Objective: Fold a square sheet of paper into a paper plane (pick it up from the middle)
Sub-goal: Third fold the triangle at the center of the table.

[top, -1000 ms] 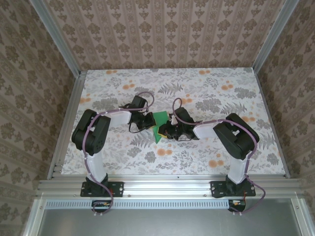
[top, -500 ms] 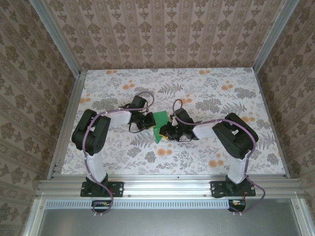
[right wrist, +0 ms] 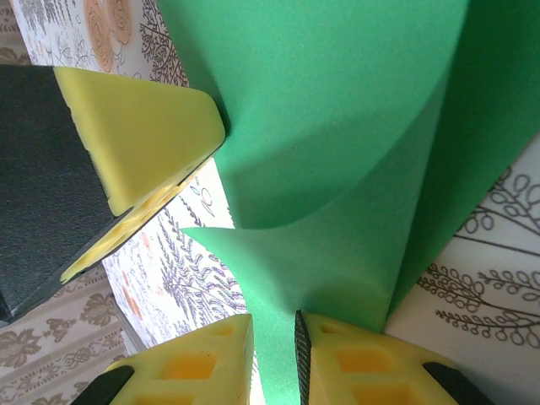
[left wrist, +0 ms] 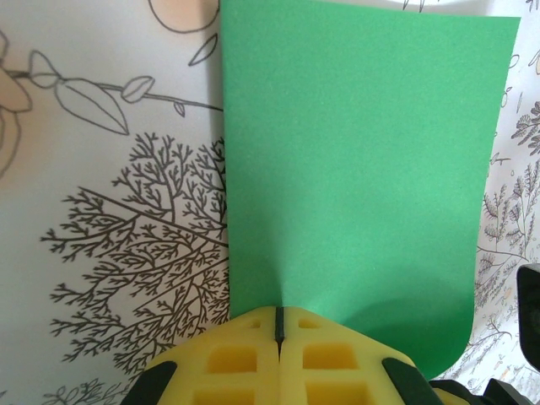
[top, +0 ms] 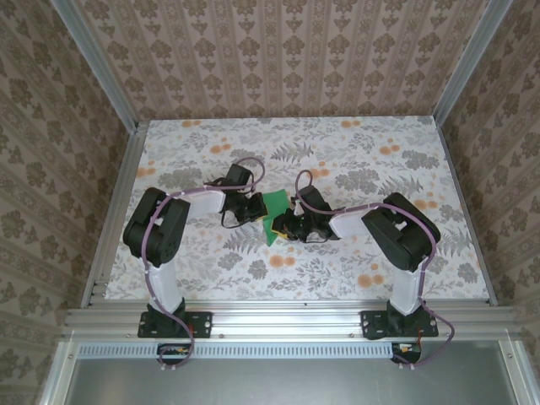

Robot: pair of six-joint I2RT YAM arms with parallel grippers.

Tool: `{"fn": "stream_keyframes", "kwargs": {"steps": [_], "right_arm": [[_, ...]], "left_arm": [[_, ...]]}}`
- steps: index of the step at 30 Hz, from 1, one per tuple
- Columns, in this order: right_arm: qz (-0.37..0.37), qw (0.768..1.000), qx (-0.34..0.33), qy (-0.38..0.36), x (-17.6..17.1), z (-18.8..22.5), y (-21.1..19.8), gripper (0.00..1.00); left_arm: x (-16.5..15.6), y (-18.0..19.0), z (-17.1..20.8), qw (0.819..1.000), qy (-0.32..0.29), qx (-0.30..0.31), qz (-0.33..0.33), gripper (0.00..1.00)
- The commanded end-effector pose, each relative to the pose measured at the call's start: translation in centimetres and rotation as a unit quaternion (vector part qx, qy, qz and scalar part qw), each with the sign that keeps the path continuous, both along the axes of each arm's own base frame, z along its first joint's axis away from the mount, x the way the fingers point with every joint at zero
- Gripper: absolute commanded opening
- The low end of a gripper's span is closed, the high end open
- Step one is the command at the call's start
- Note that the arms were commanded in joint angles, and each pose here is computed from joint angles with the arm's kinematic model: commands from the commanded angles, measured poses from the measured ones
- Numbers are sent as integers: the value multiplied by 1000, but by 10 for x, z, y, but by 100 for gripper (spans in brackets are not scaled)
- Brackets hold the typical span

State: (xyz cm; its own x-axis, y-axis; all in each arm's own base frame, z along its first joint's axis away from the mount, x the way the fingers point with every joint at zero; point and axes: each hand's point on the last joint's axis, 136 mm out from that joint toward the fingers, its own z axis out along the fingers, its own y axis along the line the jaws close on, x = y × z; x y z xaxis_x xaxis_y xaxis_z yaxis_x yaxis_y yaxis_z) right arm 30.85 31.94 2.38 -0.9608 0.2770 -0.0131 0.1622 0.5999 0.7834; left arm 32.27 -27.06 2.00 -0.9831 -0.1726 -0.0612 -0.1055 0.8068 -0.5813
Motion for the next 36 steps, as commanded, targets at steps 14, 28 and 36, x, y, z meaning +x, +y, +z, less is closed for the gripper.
{"fn": "stream_keyframes", "kwargs": {"steps": [14,28,36], "right_arm": [[-15,999,-24,16,4,-15,-2,24],[-19,999,-43,28,-1,-22,-8,25],[-16,999,-40,28,-1,-21,-7,25]], "left_arm": [[-15,6,-17,999,28,29,-12,0],[-6,-1,31,998,-43,-15,-32,17],[-22,0,24,996,-45,-20,-74,27]]}}
